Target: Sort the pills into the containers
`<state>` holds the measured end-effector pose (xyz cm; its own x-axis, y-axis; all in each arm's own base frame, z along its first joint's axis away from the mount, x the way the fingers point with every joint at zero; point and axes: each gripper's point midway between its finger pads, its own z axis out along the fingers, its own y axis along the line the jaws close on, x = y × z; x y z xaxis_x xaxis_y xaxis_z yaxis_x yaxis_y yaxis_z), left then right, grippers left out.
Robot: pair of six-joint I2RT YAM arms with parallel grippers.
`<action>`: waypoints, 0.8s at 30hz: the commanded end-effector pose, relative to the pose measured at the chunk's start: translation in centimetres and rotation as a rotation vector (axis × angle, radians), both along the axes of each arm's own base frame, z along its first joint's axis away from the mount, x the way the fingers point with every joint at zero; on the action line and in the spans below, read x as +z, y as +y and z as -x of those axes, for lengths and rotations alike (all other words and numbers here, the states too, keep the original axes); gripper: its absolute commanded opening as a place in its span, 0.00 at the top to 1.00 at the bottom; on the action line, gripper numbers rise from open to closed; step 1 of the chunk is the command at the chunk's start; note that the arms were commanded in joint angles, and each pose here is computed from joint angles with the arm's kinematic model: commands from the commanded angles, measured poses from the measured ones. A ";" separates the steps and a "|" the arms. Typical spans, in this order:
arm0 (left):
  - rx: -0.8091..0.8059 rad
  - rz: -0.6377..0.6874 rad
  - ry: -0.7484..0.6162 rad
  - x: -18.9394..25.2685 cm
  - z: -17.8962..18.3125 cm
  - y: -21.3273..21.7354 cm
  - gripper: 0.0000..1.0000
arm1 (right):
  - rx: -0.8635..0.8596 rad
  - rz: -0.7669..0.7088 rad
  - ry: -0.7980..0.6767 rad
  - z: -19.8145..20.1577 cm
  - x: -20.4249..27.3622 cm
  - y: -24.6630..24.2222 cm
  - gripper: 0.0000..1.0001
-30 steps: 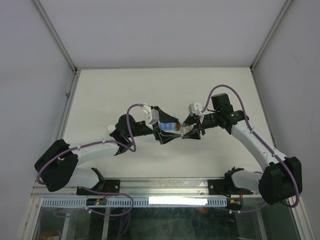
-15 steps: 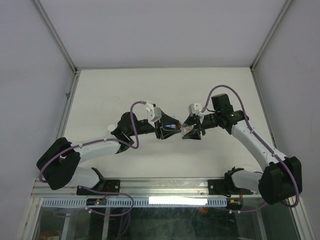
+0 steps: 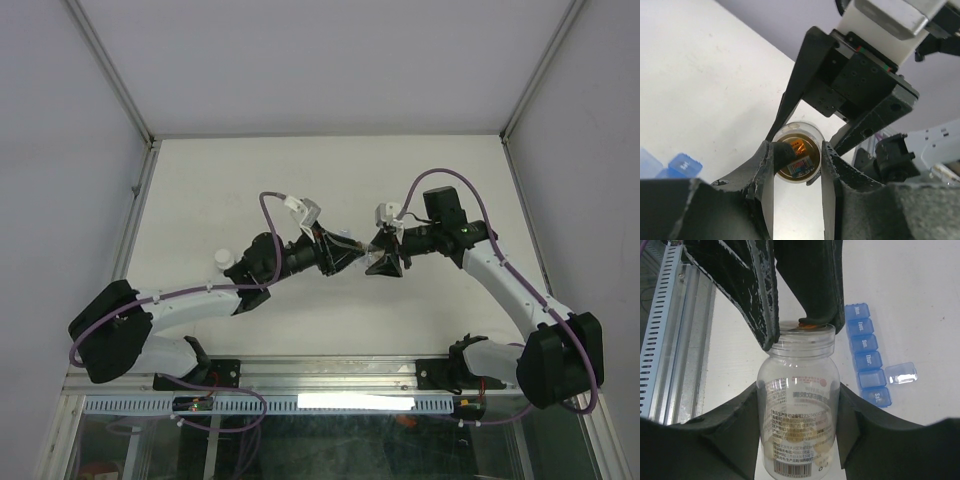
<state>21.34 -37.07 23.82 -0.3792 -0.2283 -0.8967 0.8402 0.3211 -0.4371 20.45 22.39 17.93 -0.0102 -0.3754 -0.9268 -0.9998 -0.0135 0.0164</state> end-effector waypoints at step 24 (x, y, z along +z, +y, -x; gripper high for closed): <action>0.001 -0.013 -0.442 2.2 2.3 3.4 0.01 | 0.094 -0.092 -0.075 0.7 2.3 1.1 1.00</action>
<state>18.67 -32.17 24.28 -0.1116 -0.2706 -0.9562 0.8960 0.3888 -0.2146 20.13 23.07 18.41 0.0111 -0.3411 -0.9399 -0.9985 -0.0534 0.0075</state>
